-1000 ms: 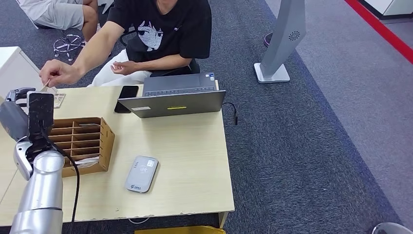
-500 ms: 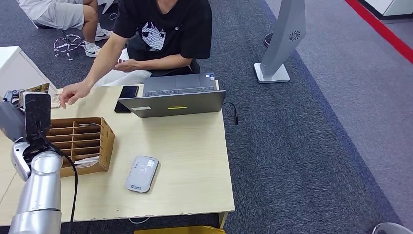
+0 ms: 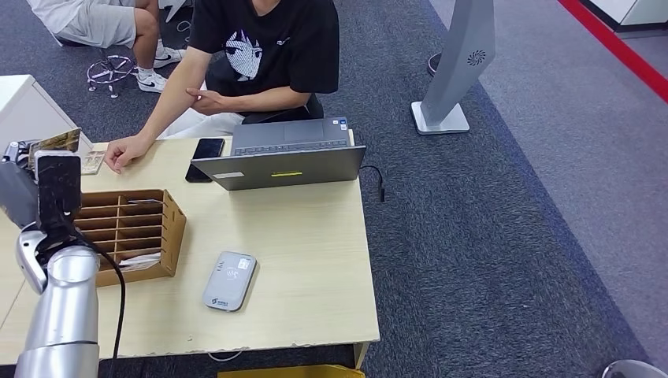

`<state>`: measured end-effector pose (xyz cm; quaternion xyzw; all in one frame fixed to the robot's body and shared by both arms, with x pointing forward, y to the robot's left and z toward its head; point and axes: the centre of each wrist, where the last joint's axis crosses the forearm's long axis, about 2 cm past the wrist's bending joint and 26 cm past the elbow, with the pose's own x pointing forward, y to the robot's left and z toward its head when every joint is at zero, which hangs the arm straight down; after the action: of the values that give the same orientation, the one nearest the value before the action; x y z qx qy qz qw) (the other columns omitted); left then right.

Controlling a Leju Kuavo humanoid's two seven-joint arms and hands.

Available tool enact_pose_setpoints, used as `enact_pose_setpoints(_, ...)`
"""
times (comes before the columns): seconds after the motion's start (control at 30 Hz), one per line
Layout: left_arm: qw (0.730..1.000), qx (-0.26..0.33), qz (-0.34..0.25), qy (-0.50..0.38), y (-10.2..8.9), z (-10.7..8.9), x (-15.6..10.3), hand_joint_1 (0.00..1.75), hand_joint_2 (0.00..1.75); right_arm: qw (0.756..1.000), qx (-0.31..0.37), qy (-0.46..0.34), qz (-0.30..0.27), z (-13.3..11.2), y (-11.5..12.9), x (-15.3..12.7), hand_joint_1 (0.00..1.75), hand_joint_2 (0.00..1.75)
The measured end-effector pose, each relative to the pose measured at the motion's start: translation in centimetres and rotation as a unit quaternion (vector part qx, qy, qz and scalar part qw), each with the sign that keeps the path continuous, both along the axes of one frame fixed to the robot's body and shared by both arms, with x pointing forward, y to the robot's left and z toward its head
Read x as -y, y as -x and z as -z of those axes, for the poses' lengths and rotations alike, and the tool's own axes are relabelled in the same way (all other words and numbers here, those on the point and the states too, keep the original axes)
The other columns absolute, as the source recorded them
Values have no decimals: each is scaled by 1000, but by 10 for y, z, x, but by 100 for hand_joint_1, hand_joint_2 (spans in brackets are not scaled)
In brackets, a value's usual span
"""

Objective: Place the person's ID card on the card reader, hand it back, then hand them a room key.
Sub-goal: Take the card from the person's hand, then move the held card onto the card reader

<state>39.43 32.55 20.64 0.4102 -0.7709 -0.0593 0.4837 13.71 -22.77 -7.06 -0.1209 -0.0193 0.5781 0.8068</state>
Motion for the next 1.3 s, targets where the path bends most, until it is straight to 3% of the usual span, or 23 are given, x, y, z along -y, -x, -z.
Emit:
enact_pose_setpoints(0.3, 989, 51, 133, -43, 39, -4, 59, 175, 175, 1000, 22, -2, 16, 0, 2, 3, 0, 175)
enact_pose_setpoints(0.47, 981, 63, 180, -45, 61, -1, 79, 175, 175, 999, 34, -1, 28, 1, 3, 5, 0, 175)
enact_pose_setpoints(0.83, 973, 69, 215, -44, 75, -1, 87, 175, 175, 999, 37, -2, 31, 1, 5, 6, 0, 175)
enact_pose_setpoints(1.07, 968, 37, 245, -41, 100, 20, 92, 175, 175, 997, 49, -3, 52, 2, 7, 9, 0, 175)
enact_pose_setpoints(1.3, 960, -24, 278, 1, 112, 40, 90, 175, 175, 998, 49, -4, 49, 2, 7, 9, 0, 175)
